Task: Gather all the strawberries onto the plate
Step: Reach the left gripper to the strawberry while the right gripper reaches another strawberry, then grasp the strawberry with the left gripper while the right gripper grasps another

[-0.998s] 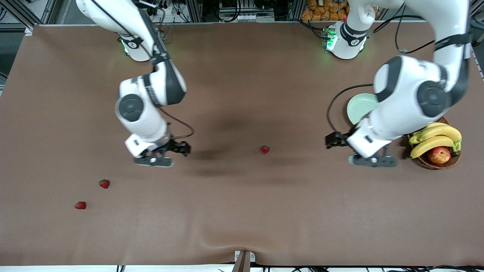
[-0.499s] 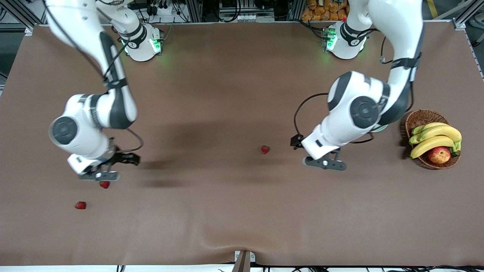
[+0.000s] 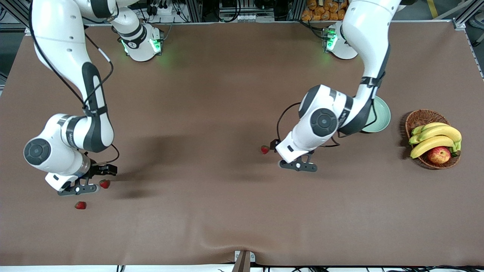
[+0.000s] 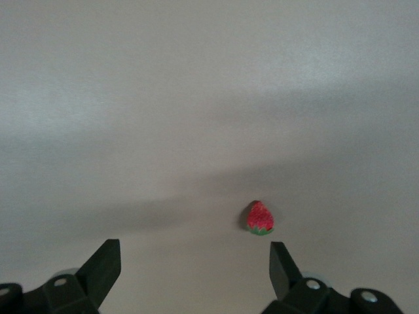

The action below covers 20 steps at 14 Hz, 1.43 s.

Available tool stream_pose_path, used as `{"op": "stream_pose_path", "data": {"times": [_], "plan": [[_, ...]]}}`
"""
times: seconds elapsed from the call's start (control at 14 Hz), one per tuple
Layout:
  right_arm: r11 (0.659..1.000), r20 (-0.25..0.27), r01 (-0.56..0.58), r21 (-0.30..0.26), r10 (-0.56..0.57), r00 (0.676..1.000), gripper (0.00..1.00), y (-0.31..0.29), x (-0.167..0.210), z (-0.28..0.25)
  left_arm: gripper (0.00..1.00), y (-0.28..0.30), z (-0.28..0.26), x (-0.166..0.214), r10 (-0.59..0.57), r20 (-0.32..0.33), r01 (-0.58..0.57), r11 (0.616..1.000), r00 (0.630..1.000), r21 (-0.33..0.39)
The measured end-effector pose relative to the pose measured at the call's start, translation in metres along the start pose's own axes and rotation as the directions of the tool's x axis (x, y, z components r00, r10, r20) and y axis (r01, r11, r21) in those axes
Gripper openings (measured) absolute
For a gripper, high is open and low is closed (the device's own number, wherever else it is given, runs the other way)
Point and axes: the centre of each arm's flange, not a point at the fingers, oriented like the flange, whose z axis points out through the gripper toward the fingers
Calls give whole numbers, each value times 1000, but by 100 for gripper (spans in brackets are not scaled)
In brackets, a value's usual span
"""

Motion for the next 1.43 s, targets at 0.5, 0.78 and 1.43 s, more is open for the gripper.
{"op": "stream_pose_path", "data": {"times": [0.5, 0.78, 1.43], "plan": [[982, -88, 186, -22, -187, 978, 100, 35, 13, 42, 100, 27, 58, -2, -17, -49, 17, 1000, 999, -10], [964, -94, 266, -28, -267, 959, 100, 24, 18, 44, 100, 43, 78, -12, -28, -31, 28, 1000, 999, -2], [944, -63, 329, -27, -330, 942, 100, 34, 12, 62, 86, 54, 112, -23, -23, -8, 23, 1000, 1000, 13]]}}
